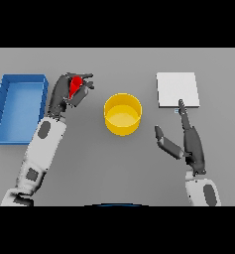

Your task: Pick up the red beaker and tilt it to pour out 1 green nut into yellow bowl. Pick up the yellow bowl and place it on the metallic measuring scale.

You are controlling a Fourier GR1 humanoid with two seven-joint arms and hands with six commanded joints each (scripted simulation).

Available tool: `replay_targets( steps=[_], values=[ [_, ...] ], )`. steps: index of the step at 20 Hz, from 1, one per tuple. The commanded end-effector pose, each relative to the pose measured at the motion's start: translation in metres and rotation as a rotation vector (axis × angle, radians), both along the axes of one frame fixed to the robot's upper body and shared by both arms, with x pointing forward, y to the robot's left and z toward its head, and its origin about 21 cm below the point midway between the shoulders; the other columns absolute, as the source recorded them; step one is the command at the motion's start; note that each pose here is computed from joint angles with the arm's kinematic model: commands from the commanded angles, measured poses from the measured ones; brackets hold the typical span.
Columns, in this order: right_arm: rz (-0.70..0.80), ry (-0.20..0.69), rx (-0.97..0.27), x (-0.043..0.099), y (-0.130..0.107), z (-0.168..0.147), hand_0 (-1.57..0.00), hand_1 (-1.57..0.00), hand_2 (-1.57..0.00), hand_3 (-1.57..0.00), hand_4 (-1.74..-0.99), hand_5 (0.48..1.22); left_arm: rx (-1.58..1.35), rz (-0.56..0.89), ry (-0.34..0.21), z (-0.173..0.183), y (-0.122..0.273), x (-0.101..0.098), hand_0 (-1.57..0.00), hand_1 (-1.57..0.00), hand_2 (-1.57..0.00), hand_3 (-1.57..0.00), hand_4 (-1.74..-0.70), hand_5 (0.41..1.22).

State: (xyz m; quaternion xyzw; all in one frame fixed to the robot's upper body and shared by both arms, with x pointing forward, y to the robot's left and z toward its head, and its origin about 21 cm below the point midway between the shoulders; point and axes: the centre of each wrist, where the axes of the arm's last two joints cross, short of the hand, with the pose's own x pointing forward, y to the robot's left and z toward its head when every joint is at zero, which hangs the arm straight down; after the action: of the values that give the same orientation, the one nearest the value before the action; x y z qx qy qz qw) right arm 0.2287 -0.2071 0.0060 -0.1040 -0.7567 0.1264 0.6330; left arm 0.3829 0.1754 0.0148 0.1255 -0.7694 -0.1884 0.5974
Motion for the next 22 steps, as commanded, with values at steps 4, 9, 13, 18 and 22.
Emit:
replay_targets(
  steps=[4, 9, 13, 18, 22],
  values=[
    [0.012, -0.017, 0.006, -0.004, 0.000, 0.001, 0.00, 0.00, 0.00, 0.00, -1.092, 0.663, 0.297, -0.093, -0.023, 0.025, -0.004, 0.005, -1.56, -1.56, -1.56, -1.55, -1.74, 1.132],
    [0.018, -0.006, 0.000, -0.005, 0.003, -0.002, 0.00, 0.00, 0.00, 0.00, -1.096, 0.666, 0.440, -0.147, -0.021, 0.040, -0.006, 0.002, -1.56, -1.56, -1.56, -1.56, -1.74, 1.144],
    [0.034, -0.010, 0.009, -0.006, 0.003, 0.002, 0.00, 0.00, 0.00, 0.00, -1.062, 0.690, 0.766, -0.240, -0.071, 0.062, -0.025, 0.012, -1.57, -1.57, -1.57, -1.57, -1.74, 1.166],
    [0.029, -0.010, -0.007, -0.008, 0.004, 0.000, 0.00, 0.00, 0.00, 0.00, -1.070, 0.686, 1.145, -0.366, -0.101, 0.085, -0.050, 0.023, -1.57, -1.57, -1.57, -1.57, -1.69, 1.203],
    [0.029, 0.001, 0.028, -0.007, 0.002, 0.001, 0.00, 0.00, 0.00, 0.00, -1.060, 0.675, 1.419, -0.439, -0.101, 0.093, -0.075, 0.029, -1.57, -1.57, -1.57, -1.57, -1.61, 1.214]
  ],
)
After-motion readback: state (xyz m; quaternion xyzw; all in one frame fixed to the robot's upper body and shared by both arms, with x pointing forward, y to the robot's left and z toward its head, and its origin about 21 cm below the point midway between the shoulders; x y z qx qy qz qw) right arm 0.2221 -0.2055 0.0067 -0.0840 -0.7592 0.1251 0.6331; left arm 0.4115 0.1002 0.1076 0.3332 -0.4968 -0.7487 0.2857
